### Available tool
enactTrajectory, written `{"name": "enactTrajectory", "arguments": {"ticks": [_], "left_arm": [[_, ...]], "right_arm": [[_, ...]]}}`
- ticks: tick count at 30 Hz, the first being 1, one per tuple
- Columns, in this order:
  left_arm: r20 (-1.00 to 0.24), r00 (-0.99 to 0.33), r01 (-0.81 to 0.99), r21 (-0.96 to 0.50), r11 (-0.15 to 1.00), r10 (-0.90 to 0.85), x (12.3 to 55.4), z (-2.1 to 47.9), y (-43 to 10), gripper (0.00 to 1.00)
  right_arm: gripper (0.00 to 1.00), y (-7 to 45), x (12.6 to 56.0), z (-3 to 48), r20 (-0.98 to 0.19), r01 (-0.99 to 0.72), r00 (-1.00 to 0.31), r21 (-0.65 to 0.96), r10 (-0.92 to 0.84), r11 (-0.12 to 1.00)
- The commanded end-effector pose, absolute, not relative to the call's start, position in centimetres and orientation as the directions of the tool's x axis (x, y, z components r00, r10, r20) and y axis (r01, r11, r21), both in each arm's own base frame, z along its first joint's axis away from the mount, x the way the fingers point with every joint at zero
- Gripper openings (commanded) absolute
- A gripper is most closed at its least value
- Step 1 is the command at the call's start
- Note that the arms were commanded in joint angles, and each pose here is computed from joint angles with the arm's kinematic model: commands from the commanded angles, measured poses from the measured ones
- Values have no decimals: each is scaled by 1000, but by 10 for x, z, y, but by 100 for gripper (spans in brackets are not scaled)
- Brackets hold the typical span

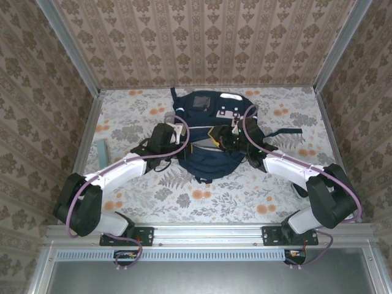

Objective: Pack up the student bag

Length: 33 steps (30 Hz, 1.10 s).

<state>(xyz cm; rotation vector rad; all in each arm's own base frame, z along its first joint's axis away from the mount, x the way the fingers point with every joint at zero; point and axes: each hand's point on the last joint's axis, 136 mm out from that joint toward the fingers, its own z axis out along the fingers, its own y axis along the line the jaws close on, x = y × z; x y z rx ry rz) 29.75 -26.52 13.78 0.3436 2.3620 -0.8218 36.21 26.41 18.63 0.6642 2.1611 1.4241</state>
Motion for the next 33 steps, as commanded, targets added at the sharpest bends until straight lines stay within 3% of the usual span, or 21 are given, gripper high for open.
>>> {"name": "enactTrajectory", "arguments": {"ticks": [1, 6, 22, 33], "left_arm": [[-681, -731, 426, -400, 812, 48, 307, 161, -256, 0], [-641, -768, 268, -338, 902, -12, 323, 139, -210, 0], [-604, -790, 158, -361, 919, -101, 390, 132, -176, 0], [-639, -764, 409, -380, 830, 84, 389, 151, -186, 0]], "right_arm": [[15, 262, 360, 187, -109, 153, -755, 930, 647, 335], [7, 246, 349, 176, -145, 192, -749, 887, 647, 421], [4, 234, 350, 163, -144, 195, -796, 858, 588, 474], [0, 215, 345, 178, -172, 143, -830, 854, 530, 500]]}}
